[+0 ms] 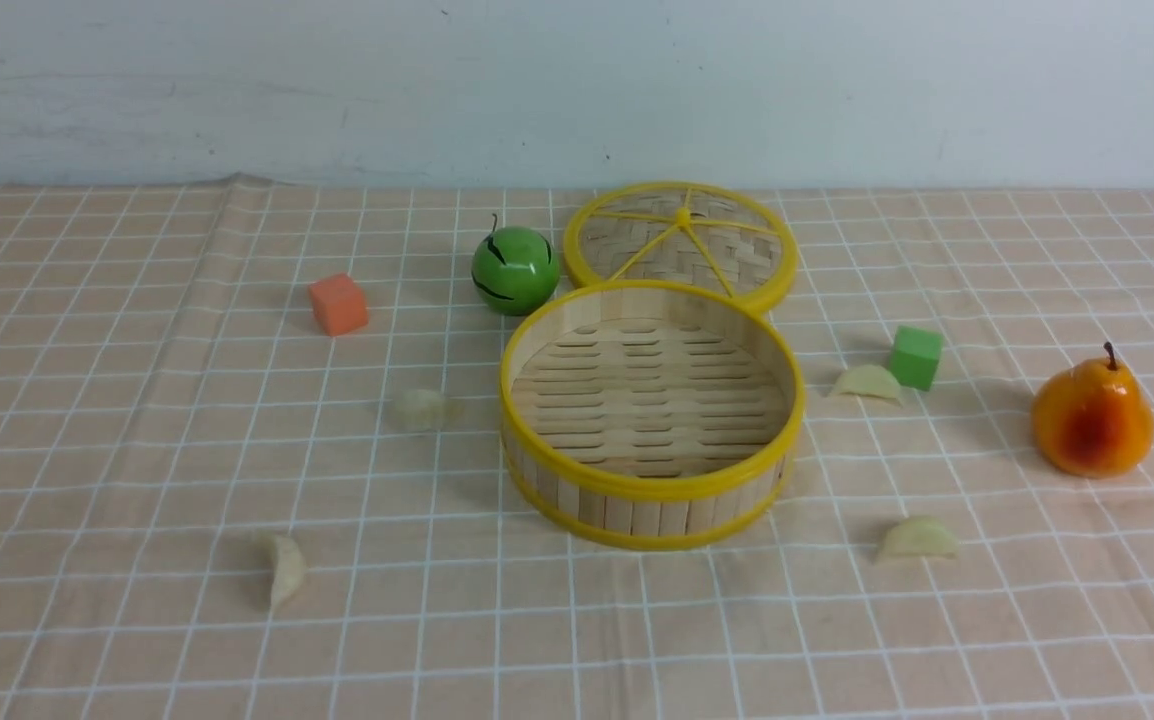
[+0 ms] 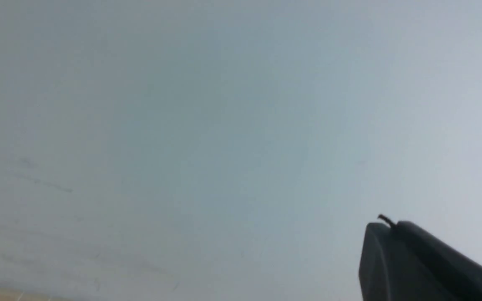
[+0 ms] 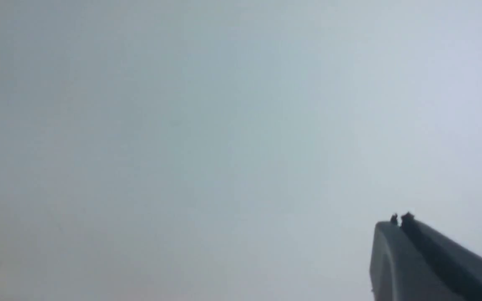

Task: Put the dumplings into the steamer on the table with the brown tablecloth.
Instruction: 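Reach for and grasp a dumpling on the table with the left gripper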

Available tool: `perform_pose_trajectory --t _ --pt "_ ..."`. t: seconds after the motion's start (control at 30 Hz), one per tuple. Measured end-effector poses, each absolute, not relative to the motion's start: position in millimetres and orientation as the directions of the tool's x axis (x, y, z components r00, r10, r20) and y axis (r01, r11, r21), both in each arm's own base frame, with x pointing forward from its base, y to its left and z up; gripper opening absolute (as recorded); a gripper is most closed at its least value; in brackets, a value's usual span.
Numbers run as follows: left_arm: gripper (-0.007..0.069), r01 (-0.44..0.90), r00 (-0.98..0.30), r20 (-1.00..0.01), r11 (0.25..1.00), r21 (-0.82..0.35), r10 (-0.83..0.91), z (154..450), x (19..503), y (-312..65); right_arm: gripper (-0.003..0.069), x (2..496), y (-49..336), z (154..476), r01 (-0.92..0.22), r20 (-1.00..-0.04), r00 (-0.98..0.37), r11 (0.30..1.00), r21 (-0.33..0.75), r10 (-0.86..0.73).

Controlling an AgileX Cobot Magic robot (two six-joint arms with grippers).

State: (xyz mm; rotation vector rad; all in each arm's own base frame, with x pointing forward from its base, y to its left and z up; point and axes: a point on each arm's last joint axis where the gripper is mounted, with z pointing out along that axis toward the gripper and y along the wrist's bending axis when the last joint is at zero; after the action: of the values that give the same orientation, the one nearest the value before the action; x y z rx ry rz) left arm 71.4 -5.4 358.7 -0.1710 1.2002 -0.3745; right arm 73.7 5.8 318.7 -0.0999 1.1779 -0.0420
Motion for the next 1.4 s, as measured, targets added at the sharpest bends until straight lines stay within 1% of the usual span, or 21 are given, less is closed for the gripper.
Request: perform_pose_trajectory --t 0.07,0.13,0.2,0.23,0.33,0.43,0.47,0.5,0.53,0.57,0.6,0.7,0.83,0.9,1.03,1.07,1.1,1.17,1.27,1.37,1.4 --pt "-0.0014 0.157 0.224 -0.906 0.93 -0.331 -0.36 357.9 95.6 -6.7 -0.0018 90.7 0.5 316.1 0.002 -0.975 0.216 0.999 -0.042 -0.041" --pt "-0.0014 0.103 0.077 -0.923 0.923 -0.37 -0.378 342.2 128.3 -8.1 -0.0016 110.5 -7.1 303.7 0.064 -1.0 -0.015 0.998 0.026 0.027" --pt "-0.0014 0.026 -0.085 -0.904 0.906 -0.422 -0.419 324.0 155.2 -8.9 -0.0013 125.1 -13.1 289.3 0.134 -0.974 -0.207 0.989 0.067 0.094" --pt "-0.0014 -0.014 -0.155 -0.89 0.902 -0.432 -0.429 317.2 164.8 -9.1 -0.0012 128.5 -14.9 284.0 0.162 -0.956 -0.269 0.984 0.078 0.12" --pt "-0.0014 -0.163 -0.411 -0.798 0.897 -0.41 -0.44 301.7 193.9 -10.6 -0.001 145.1 -12.7 268.4 0.202 -0.857 -0.483 0.975 0.09 0.179" --pt "-0.0014 -0.201 -0.622 -0.69 0.927 -0.316 -0.37 295.9 214.3 -21.3 -0.001 161.1 4.4 259.8 0.112 -0.764 -0.635 0.992 0.055 0.114" --pt "-0.0014 -0.182 -0.684 -0.652 0.943 -0.28 -0.326 293.5 220.5 -27.8 -0.001 166.3 12.7 257.3 0.064 -0.737 -0.671 0.997 0.048 0.079" --pt "-0.0014 -0.168 -0.702 -0.643 0.948 -0.27 -0.307 294.2 221.4 -30.4 -0.001 167.2 14.4 256.6 0.048 -0.731 -0.68 0.998 0.04 0.062" --pt "-0.0014 -0.113 -0.775 -0.587 0.966 -0.234 -0.233 288.7 230.6 -42.9 -0.001 173.4 29.4 250.7 -0.045 -0.677 -0.736 0.999 0.021 -0.019" --pt "-0.0014 -0.108 -0.792 -0.57 0.969 -0.222 -0.219 285.4 232.4 -44.3 -0.001 173.8 31.2 249.8 -0.057 -0.667 -0.744 0.998 0.018 -0.031" --pt "-0.0014 -0.064 -0.839 -0.519 0.977 -0.202 -0.163 278.4 239.2 -54.4 -0.001 178.0 47.2 243.7 -0.154 -0.612 -0.782 0.988 0.009 -0.117" --pt "-0.0014 -0.01 -0.895 -0.437 0.985 -0.172 -0.085 259.6 256.3 -70.0 -0.001 180.7 73.5 231.7 -0.33 -0.502 -0.816 0.944 -0.005 -0.288" --pt "0.0014 -0.001 -0.912 -0.406 0.99 -0.143 -0.06 237.3 275.0 -74.7 -0.001 180.9 94.0 222.7 -0.432 -0.429 -0.819 0.901 0.024 -0.382" --pt "0.0074 0.01 -0.91 -0.412 0.992 -0.125 -0.043 225.7 284.2 -75.8 -0.0009 180.7 99.7 220.7 -0.46 -0.416 -0.815 0.887 0.037 -0.404" --pt "0.0246 0.034 -0.901 -0.435 0.995 -0.095 -0.011 201.6 301.7 -78.4 -0.0007 181.4 102.0 221.9 -0.468 -0.422 -0.81 0.882 0.048 -0.407" --pt "0.0262 0.037 -0.9 -0.437 0.995 -0.092 -0.007 199.2 303.3 -78.7 -0.0006 181.4 102.1 222.0 -0.468 -0.423 -0.81 0.882 0.049 -0.407" --pt "0.0314 0.041 -0.897 -0.443 0.995 -0.09 -0.003 190.5 309.0 -80.1 -0.0006 181.6 102.3 222.1 -0.469 -0.425 -0.809 0.882 0.05 -0.406" --pt "0.0361 0.034 -0.898 -0.44 0.995 -0.092 -0.01 177.9 316.5 -82.0 -0.0004 181.5 102.8 222.2 -0.468 -0.428 -0.809 0.882 0.056 -0.403" --pt "0.0368 0.006 -0.907 -0.42 0.995 -0.096 -0.035 163.0 324.6 -83.8 -0.0002 181.3 103.4 222.3 -0.465 -0.428 -0.812 0.883 0.064 -0.396" --pt "0.0267 -0.031 -0.911 -0.406 0.995 -0.1 -0.069 157.7 335.8 -86.1 0.0 181.6 104.0 222.3 -0.464 -0.432 -0.811 0.883 0.066 -0.394" --pt "0.0214 -0.036 -0.914 -0.4 0.995 -0.098 -0.073 158.5 338.4 -86.6 0.0001 181.9 104.2 222.6 -0.464 -0.435 -0.81 0.883 0.067 -0.392"
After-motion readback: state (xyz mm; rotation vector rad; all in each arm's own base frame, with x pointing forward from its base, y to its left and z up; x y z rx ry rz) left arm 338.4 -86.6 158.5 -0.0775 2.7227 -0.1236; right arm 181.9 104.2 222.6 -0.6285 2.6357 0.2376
